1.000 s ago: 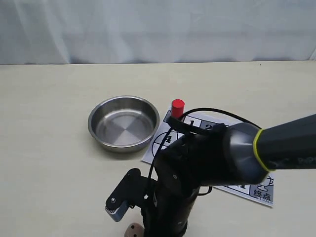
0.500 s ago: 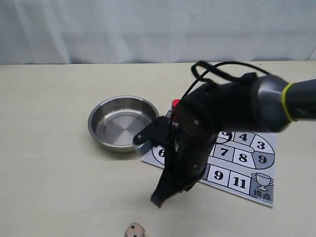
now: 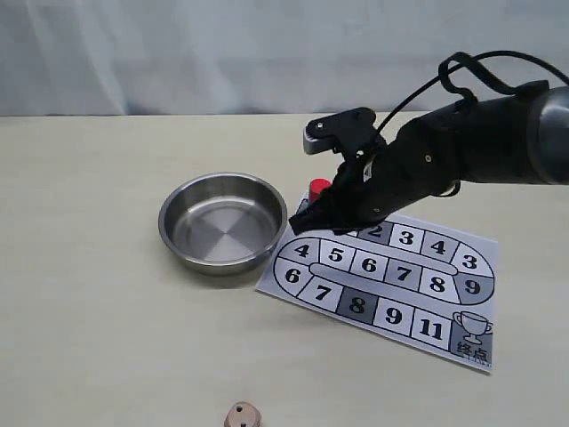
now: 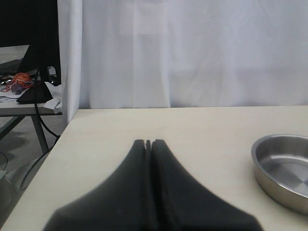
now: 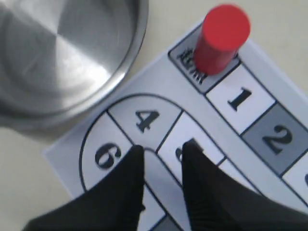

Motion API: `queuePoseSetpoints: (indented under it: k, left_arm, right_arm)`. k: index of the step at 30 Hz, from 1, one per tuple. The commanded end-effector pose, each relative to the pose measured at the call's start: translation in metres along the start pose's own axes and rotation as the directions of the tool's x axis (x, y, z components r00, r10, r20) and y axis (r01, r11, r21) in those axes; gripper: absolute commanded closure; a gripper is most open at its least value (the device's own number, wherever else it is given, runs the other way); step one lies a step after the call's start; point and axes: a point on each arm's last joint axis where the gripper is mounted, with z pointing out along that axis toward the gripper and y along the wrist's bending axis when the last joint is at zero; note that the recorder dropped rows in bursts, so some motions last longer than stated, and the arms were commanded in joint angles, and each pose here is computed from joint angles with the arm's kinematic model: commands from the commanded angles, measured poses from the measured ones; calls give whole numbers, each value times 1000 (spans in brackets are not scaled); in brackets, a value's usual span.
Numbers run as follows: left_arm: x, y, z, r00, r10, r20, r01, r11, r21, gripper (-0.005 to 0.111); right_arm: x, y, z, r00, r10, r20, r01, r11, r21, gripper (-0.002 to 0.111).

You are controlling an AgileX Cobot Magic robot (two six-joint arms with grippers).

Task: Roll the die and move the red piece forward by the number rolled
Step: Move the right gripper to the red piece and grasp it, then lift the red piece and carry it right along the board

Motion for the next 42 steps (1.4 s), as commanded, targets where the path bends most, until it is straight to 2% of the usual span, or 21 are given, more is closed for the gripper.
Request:
queuePoseSetpoints:
  k: [1, 4, 11, 19, 30, 42]
  left_arm:
    - [-3, 0, 0, 1000, -4, 16, 4, 1000, 1, 107]
    - [-3, 0, 0, 1000, -4, 16, 4, 1000, 1, 107]
    - [-3, 0, 0, 1000, -4, 16, 4, 1000, 1, 107]
    - [-3, 0, 0, 1000, -4, 16, 4, 1000, 1, 107]
    - [-3, 0, 0, 1000, -4, 16, 4, 1000, 1, 107]
    - [-3, 0, 0, 1000, -4, 16, 4, 1000, 1, 107]
  right_arm:
    - [-13, -8, 3, 989, 66, 132, -66, 998, -3, 58]
    - [-14, -11, 11, 984, 71, 163, -71, 997, -3, 49]
    - [-32, -32, 25, 988, 142, 68, -144, 989, 29, 49]
    - [-55, -39, 42, 985, 130, 117, -135, 990, 36, 49]
    - [-46, -40, 84, 983, 97, 155, -104, 994, 34, 49]
    - [-42, -40, 90, 988, 59, 140, -66, 997, 48, 49]
